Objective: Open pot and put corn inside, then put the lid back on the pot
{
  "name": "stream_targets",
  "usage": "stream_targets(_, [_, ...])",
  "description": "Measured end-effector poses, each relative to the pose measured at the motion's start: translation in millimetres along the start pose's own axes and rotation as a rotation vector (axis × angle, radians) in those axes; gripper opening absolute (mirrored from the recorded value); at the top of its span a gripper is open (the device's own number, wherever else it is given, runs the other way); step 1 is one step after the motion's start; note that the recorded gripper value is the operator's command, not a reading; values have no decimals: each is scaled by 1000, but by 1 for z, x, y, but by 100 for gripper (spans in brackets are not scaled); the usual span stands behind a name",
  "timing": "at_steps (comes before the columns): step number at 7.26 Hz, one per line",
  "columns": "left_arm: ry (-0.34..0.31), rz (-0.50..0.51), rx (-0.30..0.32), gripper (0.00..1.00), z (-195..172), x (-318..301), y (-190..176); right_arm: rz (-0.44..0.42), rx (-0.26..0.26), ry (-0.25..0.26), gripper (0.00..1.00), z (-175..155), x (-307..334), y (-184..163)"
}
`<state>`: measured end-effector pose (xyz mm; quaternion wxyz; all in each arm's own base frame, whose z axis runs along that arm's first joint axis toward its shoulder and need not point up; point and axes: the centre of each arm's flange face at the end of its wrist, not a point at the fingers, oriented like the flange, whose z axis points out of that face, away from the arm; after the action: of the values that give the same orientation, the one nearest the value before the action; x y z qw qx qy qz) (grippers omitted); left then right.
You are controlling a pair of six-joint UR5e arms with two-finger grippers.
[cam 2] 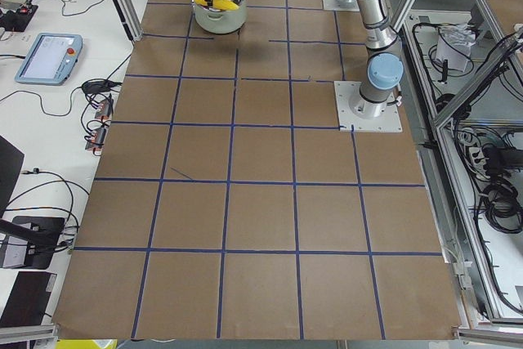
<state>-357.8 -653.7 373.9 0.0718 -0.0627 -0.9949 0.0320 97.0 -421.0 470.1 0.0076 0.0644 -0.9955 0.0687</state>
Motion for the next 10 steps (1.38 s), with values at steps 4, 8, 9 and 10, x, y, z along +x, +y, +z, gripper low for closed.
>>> stream_targets(4, [-1,56,8,27,30,63,-22,0,-5,-1,33,2,0,0])
stream_targets(8, [-10,60,-18,100,59,68,-26,-2,-6,-3,33,3,0,1])
stream_targets(9, [-10,59,-24,100,64,69,-26,-2,-6,-3,33,3,0,1])
stream_targets(10, [-11,59,-26,100,66,69,-26,-2,-6,-3,33,3,0,1])
